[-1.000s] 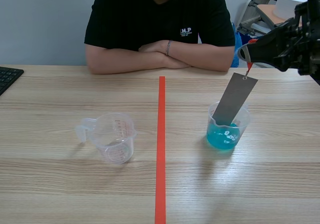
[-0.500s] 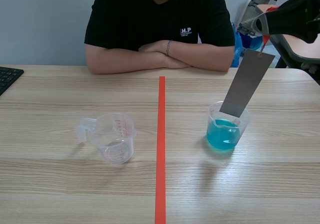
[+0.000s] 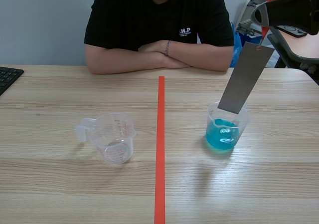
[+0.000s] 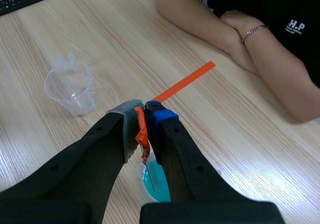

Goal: Do the redox reaction experiment.
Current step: 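Raise the plate and point at it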

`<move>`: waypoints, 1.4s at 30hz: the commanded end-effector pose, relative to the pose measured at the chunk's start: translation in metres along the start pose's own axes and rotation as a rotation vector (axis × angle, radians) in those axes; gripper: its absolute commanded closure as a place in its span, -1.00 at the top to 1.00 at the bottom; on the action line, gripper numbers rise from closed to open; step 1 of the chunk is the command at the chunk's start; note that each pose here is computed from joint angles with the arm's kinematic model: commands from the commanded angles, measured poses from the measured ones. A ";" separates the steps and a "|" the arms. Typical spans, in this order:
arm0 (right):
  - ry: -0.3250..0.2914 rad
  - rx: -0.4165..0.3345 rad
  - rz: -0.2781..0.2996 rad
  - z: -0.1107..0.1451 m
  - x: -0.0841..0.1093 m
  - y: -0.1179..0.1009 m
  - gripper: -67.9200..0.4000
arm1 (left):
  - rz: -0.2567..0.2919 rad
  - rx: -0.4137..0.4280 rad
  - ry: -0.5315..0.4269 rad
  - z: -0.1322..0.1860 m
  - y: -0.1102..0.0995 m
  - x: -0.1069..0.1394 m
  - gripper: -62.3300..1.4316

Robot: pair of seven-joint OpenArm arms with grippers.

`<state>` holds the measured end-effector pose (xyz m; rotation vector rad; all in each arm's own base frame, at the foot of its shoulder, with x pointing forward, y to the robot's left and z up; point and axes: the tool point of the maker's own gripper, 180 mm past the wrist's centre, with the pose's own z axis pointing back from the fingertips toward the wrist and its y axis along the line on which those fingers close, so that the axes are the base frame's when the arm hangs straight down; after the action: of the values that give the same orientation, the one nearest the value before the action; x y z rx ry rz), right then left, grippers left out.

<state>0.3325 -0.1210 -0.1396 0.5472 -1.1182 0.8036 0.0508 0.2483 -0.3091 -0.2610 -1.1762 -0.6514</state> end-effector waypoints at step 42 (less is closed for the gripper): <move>-0.070 0.000 0.056 0.011 0.026 0.003 -0.94 | -0.345 -0.105 -0.227 -0.149 0.119 0.116 -0.83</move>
<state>0.3307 -0.1210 -0.1267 0.5491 -1.1573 0.8100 0.2570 0.2302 -0.2543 -0.2220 -1.3833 -1.0016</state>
